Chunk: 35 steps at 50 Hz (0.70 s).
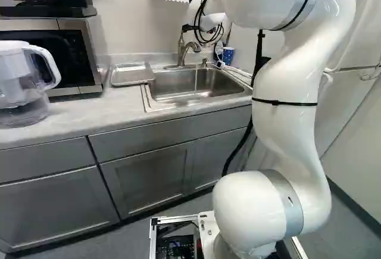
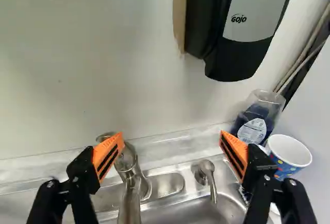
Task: Rinse the cup and place it in the tray
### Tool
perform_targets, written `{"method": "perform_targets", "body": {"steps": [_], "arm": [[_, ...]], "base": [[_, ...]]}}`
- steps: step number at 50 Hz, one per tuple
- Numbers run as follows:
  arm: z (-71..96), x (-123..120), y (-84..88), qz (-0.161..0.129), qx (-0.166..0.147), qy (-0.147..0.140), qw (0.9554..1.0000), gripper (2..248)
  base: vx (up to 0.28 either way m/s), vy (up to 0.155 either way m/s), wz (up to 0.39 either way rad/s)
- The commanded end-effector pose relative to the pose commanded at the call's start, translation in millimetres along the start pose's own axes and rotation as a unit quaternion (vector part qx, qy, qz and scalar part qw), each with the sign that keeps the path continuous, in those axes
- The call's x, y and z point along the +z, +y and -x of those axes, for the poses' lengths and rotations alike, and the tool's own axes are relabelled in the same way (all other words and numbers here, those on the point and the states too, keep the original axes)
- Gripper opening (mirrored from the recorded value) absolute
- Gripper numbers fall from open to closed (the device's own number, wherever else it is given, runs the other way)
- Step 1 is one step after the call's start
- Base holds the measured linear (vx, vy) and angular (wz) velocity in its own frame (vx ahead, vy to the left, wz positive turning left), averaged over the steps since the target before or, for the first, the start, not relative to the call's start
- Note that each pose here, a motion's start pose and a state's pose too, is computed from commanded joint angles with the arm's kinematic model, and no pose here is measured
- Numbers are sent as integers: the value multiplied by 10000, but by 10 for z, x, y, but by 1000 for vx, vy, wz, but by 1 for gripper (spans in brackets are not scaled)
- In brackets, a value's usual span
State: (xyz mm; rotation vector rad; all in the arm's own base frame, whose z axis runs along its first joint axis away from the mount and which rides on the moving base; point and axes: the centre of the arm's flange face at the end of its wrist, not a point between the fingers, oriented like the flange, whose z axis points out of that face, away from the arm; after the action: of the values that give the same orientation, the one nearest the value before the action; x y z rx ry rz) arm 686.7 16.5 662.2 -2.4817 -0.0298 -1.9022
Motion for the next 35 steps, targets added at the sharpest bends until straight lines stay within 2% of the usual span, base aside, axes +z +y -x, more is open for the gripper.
{"method": "perform_targets", "body": {"steps": [16,35], "arm": [[6,-40,-1,-1,0,-10,10000,247],[59,-374,-7,-5,-2,-85,10000,247]], "base": [[0,0,0],[0,0,0]]}}
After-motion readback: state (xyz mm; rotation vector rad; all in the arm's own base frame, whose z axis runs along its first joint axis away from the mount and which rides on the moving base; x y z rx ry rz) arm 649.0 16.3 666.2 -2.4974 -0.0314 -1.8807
